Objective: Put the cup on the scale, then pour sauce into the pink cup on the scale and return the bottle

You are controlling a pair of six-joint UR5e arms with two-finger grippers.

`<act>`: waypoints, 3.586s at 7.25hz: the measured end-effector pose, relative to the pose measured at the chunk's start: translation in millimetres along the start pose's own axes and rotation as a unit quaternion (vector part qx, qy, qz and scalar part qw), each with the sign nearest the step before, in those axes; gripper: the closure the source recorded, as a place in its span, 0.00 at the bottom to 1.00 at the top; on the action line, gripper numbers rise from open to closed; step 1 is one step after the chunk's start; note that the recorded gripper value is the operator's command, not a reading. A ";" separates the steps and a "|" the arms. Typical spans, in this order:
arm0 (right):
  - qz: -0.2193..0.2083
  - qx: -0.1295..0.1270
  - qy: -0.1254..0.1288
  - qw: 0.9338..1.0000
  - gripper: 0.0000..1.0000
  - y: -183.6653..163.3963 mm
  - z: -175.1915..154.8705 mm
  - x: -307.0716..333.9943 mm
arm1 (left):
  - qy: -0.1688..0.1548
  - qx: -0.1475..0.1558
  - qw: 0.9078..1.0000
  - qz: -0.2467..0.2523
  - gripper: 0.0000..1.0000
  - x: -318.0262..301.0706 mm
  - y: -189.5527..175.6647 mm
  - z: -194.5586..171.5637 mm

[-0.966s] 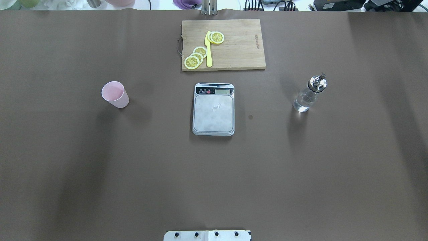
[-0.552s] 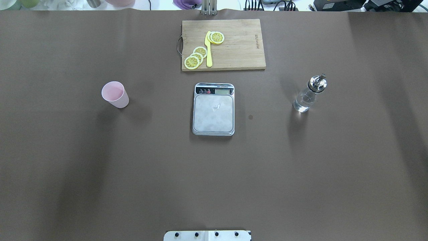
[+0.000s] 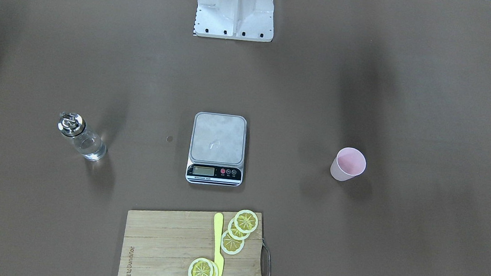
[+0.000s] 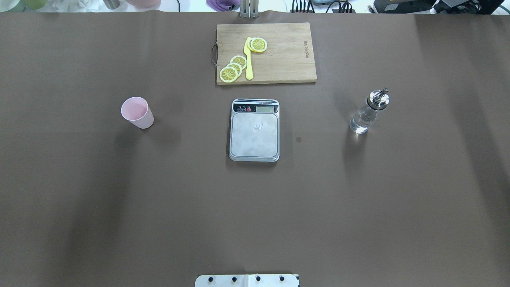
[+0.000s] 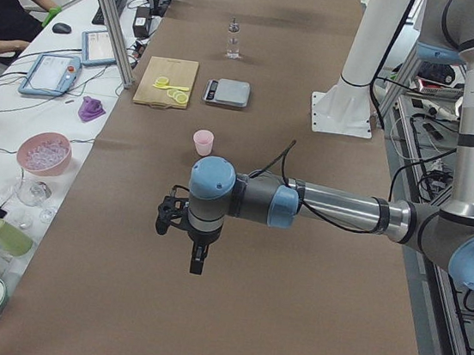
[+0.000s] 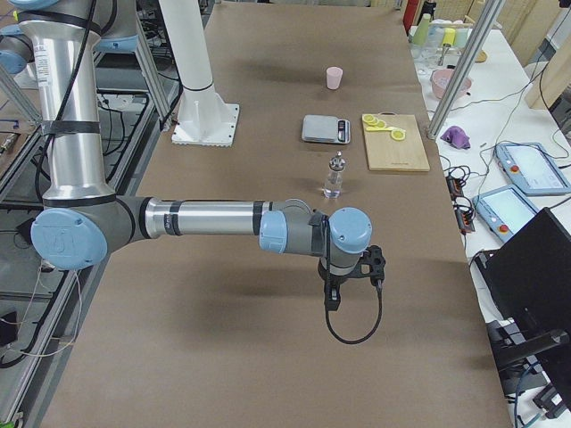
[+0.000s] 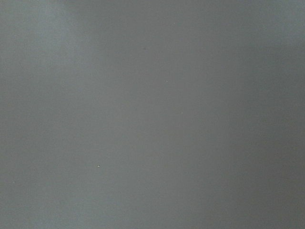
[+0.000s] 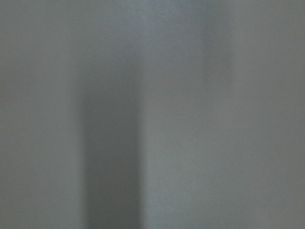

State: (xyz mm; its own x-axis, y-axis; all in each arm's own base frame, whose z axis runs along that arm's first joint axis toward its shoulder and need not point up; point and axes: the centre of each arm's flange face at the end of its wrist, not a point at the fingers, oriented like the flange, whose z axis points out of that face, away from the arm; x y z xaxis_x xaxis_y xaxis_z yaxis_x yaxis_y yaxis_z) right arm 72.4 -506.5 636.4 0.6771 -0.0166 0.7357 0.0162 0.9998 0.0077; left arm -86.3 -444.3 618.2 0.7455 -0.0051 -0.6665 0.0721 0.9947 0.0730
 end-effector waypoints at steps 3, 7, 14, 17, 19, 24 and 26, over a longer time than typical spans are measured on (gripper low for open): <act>0.000 0.001 -0.003 1.000 0.00 -0.8 -1.8 -2.5 | 0.002 -0.002 1.000 -0.002 0.01 -2.7 0.4 3.5; -0.002 0.001 -0.005 1.000 0.00 -2.0 -2.3 -4.2 | 0.001 -0.003 1.000 -0.003 0.01 -3.7 0.6 4.4; -0.003 0.003 -0.008 1.000 0.00 -4.5 -4.1 -7.0 | 0.004 -0.007 1.000 0.014 0.01 13.2 -10.0 8.5; -0.004 0.004 -0.007 1.000 0.00 -5.1 -4.8 -7.5 | 0.006 -0.004 1.000 0.022 0.01 22.0 -17.9 7.1; -0.011 0.007 -0.003 1.000 0.00 -8.1 -7.7 -12.9 | 0.008 0.001 1.000 0.028 0.01 29.8 -25.6 2.3; -0.024 0.004 0.000 1.000 0.00 -15.7 -5.9 -26.4 | 0.040 0.029 0.998 -0.044 0.01 145.2 -81.0 -30.1; -0.033 0.004 0.014 0.999 0.00 -21.0 -3.8 -31.2 | 0.070 0.009 0.994 -0.089 0.01 240.3 -95.9 -19.1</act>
State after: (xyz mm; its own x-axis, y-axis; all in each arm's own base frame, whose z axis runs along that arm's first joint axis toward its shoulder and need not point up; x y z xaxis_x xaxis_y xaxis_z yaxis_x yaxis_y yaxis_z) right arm 53.8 -527.0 610.7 0.6949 -0.0818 0.7145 0.0555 0.9966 0.0601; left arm 73.3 -539.0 436.9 0.6198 -0.1649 -0.7673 0.2067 0.9775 -0.0430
